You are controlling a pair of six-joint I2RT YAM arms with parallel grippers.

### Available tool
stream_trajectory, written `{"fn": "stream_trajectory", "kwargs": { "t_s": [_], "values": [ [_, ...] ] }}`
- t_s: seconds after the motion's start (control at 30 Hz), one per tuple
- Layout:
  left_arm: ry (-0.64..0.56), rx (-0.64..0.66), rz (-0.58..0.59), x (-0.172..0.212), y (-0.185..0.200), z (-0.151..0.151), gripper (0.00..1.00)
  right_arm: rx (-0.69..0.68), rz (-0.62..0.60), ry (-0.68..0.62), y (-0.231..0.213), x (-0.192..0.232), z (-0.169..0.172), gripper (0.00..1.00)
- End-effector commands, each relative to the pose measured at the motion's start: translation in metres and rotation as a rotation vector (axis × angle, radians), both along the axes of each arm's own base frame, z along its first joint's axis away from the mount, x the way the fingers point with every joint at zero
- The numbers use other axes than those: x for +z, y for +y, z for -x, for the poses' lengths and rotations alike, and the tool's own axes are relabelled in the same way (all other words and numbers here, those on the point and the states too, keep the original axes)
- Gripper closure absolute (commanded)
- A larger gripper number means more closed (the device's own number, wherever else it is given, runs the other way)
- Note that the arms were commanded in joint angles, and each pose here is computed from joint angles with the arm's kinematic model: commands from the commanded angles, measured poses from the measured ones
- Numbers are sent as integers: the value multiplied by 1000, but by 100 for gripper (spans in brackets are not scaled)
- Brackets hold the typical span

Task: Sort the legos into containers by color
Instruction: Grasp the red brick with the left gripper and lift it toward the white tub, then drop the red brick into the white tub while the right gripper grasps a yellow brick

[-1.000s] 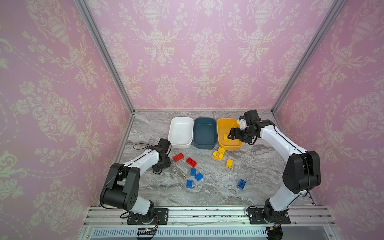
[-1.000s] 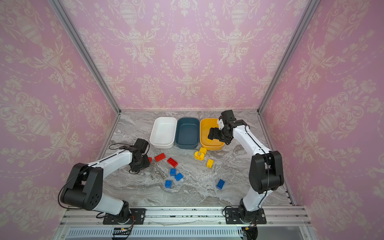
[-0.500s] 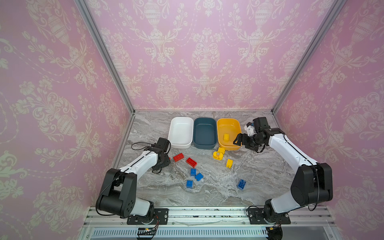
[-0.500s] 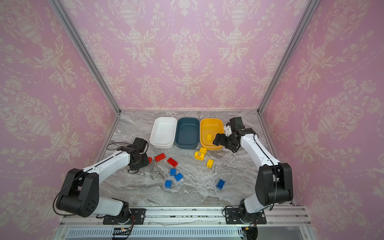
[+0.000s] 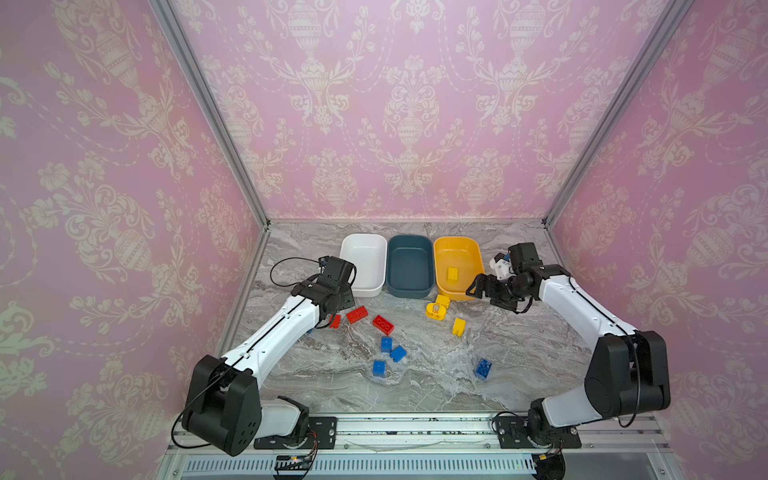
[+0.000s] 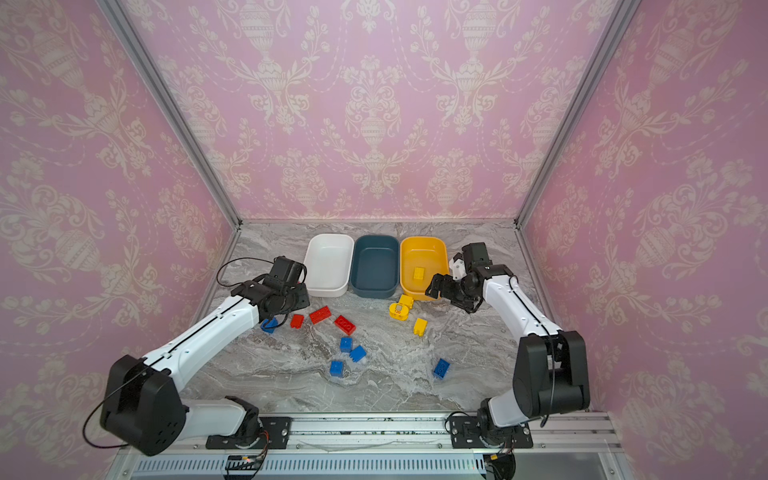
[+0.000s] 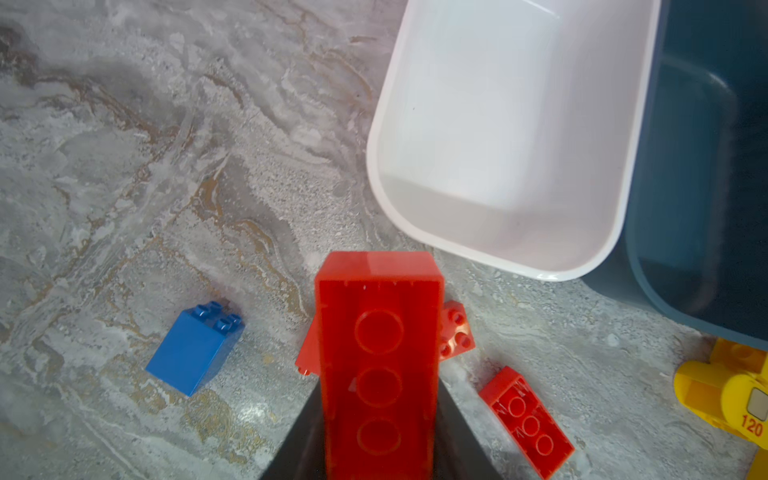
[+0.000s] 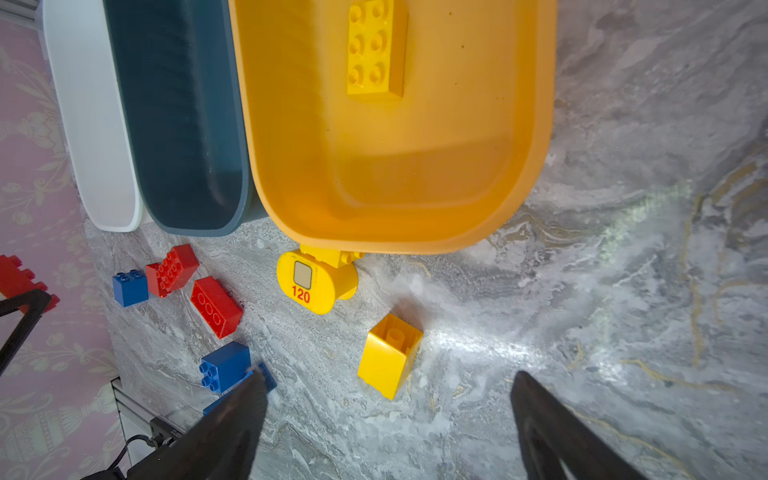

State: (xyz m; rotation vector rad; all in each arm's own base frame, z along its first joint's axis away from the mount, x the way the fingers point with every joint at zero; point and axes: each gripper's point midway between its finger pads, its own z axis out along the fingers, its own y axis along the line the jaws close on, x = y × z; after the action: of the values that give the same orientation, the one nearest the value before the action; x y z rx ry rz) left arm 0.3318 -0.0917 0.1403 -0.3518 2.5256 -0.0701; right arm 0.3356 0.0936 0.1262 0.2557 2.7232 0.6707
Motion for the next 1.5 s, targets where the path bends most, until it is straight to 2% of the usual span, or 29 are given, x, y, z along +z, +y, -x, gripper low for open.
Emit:
{"fn": "stream_trajectory", "kwargs": {
  "t_s": [0.0, 0.2, 0.37, 0.8, 0.9, 1.0, 1.1, 1.23, 1.47],
  "values": [
    [-31, -83, -53, 9, -11, -17, 76, -8, -22, -18, 2, 8, 4, 7],
    [-49, -205, -57, 15, -37, -52, 77, -8, -15, -21, 1, 11, 7, 7],
    [-41, -280, -78, 4, -51, -78, 78, -1, -1, -33, 1, 15, 10, 6],
    [15, -298, 9, -31, -51, -111, 78, 22, 27, -2, 12, 3, 17, 7],
    [11, -297, 13, -33, -53, -114, 68, 23, 38, 11, 14, -2, 18, 6],
    [10, -297, 12, -33, -52, -115, 52, 11, 57, 20, 15, -6, 20, 7],
    [4, -296, 7, -32, -51, -114, 42, -6, 77, 28, 16, -10, 22, 6],
    [-6, -301, 16, -30, -52, -112, 36, -30, 107, 42, 16, -15, 26, 6],
    [-47, -301, 72, -20, -55, -106, 30, -64, 158, 41, 20, -18, 31, 6]
  ]
}}
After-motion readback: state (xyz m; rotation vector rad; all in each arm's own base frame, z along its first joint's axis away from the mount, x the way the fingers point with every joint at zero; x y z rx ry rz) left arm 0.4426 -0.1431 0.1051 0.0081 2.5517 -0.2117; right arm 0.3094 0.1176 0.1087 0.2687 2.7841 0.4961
